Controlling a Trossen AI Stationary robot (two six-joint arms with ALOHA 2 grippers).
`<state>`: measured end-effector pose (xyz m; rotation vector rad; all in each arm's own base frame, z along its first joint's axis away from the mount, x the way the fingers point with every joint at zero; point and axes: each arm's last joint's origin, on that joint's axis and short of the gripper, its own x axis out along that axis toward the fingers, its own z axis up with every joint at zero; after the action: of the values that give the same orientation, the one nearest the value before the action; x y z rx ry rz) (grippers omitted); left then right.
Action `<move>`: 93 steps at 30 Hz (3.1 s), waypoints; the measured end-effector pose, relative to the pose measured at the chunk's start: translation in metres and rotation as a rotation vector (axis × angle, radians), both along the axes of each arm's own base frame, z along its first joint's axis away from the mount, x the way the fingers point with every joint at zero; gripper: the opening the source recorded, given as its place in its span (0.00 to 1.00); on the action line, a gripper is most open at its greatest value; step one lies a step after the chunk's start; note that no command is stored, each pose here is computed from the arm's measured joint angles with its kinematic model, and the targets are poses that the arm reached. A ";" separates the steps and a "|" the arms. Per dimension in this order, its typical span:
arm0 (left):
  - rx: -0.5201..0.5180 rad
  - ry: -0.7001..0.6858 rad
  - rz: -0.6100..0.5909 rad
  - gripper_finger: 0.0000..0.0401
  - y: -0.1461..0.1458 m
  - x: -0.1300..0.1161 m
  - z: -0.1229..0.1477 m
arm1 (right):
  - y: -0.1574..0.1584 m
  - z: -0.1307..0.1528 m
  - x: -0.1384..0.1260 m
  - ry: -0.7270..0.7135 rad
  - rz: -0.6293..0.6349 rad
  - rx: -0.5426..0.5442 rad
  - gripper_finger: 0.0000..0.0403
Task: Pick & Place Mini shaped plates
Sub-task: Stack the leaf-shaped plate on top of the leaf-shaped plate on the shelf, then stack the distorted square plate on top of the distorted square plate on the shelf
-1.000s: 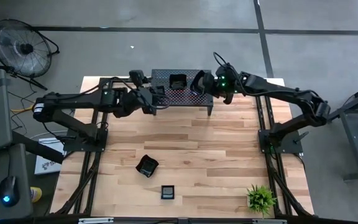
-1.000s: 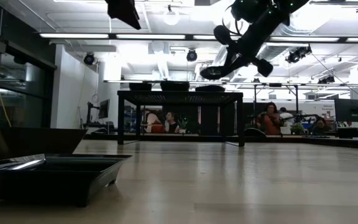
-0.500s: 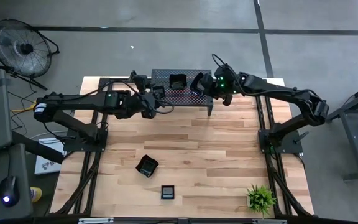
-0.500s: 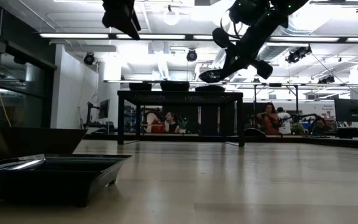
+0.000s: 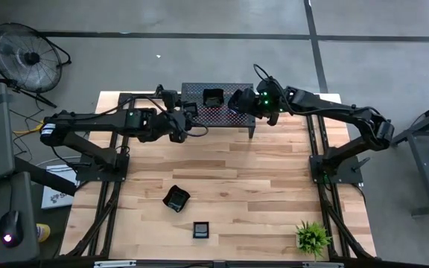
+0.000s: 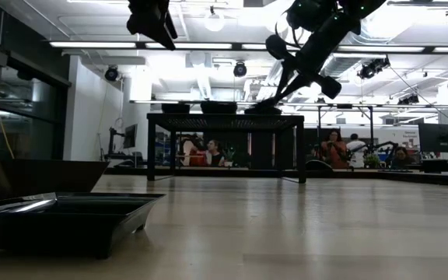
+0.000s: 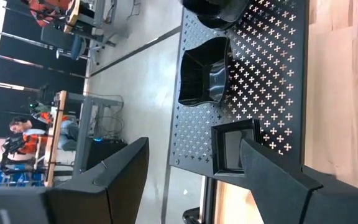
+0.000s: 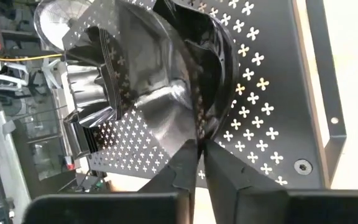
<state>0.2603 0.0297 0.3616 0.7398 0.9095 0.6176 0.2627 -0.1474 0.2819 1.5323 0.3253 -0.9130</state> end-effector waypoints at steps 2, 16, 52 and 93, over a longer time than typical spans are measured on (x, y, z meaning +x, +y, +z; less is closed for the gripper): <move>0.000 0.000 0.000 0.62 0.000 0.000 0.000 | 0.000 0.000 0.000 0.004 -0.008 -0.008 0.09; -0.013 0.015 -0.007 0.62 0.000 -0.003 0.000 | -0.001 0.006 0.000 0.009 0.074 -0.126 0.23; -0.776 0.384 -0.504 0.62 -0.063 -0.051 -0.070 | 0.116 0.085 -0.082 0.108 0.385 -0.694 0.23; -0.586 0.611 -0.643 0.62 -0.203 -0.033 -0.166 | 0.177 0.086 -0.083 0.072 0.623 -0.850 0.23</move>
<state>0.2275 -0.1733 0.1956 0.6331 1.2473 -0.4662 0.1801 0.0292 0.3678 0.5542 0.3712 -0.4924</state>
